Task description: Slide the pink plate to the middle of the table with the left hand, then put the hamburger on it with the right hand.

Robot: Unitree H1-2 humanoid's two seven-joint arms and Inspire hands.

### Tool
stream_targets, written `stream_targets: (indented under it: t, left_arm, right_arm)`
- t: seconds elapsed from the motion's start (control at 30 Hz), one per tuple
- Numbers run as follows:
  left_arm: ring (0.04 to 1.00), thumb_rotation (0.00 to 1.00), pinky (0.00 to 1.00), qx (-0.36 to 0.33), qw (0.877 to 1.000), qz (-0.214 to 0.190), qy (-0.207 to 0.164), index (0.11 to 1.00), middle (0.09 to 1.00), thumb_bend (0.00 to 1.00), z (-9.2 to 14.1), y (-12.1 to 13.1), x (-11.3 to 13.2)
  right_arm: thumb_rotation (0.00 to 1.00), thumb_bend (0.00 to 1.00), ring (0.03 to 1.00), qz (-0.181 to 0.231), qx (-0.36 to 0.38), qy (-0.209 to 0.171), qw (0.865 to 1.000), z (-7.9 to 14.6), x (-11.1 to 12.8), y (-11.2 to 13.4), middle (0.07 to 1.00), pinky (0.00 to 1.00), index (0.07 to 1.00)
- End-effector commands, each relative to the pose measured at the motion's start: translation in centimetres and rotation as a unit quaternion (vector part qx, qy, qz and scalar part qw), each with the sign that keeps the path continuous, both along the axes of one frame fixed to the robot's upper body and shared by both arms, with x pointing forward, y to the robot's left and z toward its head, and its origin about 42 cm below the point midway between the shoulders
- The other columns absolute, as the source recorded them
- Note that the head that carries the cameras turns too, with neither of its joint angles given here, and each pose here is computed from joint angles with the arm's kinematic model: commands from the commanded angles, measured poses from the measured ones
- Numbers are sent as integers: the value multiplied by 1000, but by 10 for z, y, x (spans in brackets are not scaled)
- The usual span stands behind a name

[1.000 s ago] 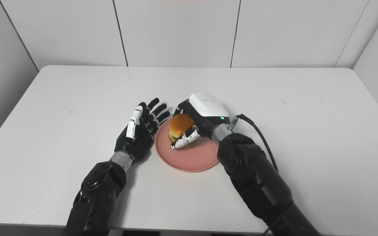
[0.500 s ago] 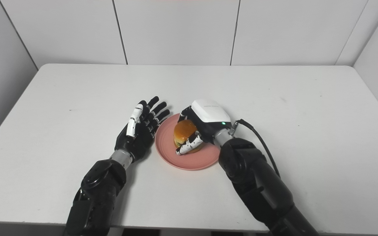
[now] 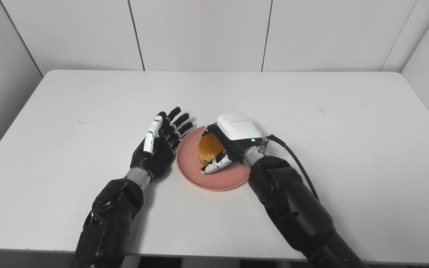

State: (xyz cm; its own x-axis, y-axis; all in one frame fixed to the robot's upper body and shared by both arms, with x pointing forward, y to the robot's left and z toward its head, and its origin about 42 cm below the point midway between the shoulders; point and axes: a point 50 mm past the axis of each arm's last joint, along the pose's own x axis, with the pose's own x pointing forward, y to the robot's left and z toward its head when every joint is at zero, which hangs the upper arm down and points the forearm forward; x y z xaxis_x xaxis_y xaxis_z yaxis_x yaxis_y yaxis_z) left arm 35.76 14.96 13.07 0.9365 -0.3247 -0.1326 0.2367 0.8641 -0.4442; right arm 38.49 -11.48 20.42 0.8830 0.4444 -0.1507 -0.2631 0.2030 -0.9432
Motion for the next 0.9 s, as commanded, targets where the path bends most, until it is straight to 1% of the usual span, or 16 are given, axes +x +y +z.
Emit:
stream_targets:
  t: [0.0,0.03,0.07,0.1,0.2,0.27,0.33,0.5,0.6,0.67,0.77,0.8,0.87]
  left_arm:
    - [952,1000,935,16,999,-3,34,945,948,341,-8,1,-2]
    - [953,1000,935,12,999,-3,34,946,948,341,-8,1,-2]
    - [954,1000,938,11,999,-4,34,951,950,342,-8,1,-2]
    - [957,1000,942,12,999,-6,32,960,956,344,-8,1,-2]
    - [957,1000,944,13,999,-7,32,959,956,346,-8,1,-2]
    - [954,1000,945,9,999,-5,35,948,948,347,-7,1,-2]
    - [955,1000,948,6,999,-5,36,950,947,347,-7,1,-2]
    - [955,1000,949,9,999,-5,36,954,947,350,-7,2,-1]
    - [948,1000,932,10,999,-3,35,944,947,355,-8,3,-1]
    - [947,1000,927,12,999,2,31,928,944,358,-8,3,-1]
    - [944,1000,927,12,999,6,31,917,937,357,-8,3,-1]
    - [934,1000,927,12,999,6,30,921,931,352,-8,3,-1]
    - [928,1000,927,13,1000,6,26,924,927,347,-7,6,-1]
  right_arm:
    - [656,827,851,19,12,-39,999,22,4,3,942,695,967]
    - [686,846,868,21,11,-36,999,22,5,2,959,714,984]
    - [742,889,907,21,11,-33,999,22,5,2,979,759,992]
    - [825,971,977,21,10,-29,999,22,5,1,996,833,999]
    - [850,996,996,23,13,-26,999,24,5,0,1000,865,1000]
    - [897,1000,1000,27,15,-26,999,26,5,0,1000,907,1000]
    - [921,1000,1000,30,18,-25,999,28,5,0,1000,930,1000]
    - [924,1000,1000,39,36,-28,998,38,2,-1,1000,938,1000]
    - [905,1000,1000,44,52,-39,997,44,-1,-3,1000,937,1000]
    - [903,1000,1000,52,79,-55,994,51,-3,-5,1000,937,1000]
    - [914,1000,1000,60,147,-99,982,59,-5,-14,1000,920,1000]
    - [955,1000,974,55,175,-111,977,61,-6,-19,1000,847,1000]
    - [969,982,961,49,233,-128,963,64,-7,-29,1000,821,1000]
